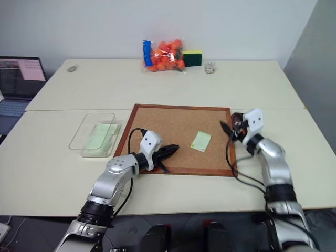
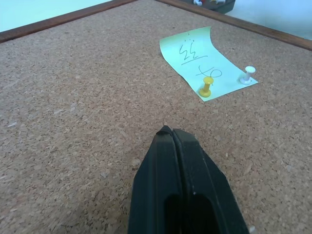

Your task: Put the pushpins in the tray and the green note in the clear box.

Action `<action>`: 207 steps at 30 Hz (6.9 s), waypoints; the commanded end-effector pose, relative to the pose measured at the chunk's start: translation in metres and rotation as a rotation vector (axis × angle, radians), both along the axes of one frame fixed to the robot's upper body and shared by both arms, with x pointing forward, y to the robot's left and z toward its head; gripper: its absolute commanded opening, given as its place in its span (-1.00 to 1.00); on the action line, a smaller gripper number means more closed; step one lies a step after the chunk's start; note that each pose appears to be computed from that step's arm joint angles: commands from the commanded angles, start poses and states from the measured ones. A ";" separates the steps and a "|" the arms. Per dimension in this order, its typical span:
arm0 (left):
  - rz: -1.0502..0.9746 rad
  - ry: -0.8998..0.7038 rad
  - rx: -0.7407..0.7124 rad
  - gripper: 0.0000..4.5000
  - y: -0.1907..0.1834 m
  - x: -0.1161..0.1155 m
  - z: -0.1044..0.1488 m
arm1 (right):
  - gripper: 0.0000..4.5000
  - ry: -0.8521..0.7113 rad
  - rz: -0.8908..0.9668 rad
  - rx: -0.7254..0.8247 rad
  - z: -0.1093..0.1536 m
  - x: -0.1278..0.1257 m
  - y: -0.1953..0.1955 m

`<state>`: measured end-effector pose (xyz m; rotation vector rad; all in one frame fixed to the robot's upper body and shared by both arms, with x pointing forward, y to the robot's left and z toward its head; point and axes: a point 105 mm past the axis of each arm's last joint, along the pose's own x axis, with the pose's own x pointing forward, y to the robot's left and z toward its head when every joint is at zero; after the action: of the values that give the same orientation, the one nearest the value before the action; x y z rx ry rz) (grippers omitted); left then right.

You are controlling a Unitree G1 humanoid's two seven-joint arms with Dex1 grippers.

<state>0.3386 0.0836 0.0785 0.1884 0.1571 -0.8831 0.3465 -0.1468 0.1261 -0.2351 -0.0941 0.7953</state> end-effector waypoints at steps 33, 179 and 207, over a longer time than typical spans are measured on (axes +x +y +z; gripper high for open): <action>-0.029 0.046 0.016 -1.00 -0.009 -0.007 -0.015 | -0.76 0.140 0.133 0.011 -0.041 -0.008 0.054; -0.031 -0.088 0.027 -1.00 -0.013 0.001 0.008 | -0.98 0.042 0.297 0.108 0.028 -0.014 0.079; -0.495 -0.854 0.396 0.10 -0.027 -0.016 0.061 | -1.00 0.201 0.566 0.021 0.026 -0.040 0.084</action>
<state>0.3267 0.0596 0.1334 0.9500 -0.4944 -1.1549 0.3121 -0.0676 0.1398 -0.0871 0.0737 1.3415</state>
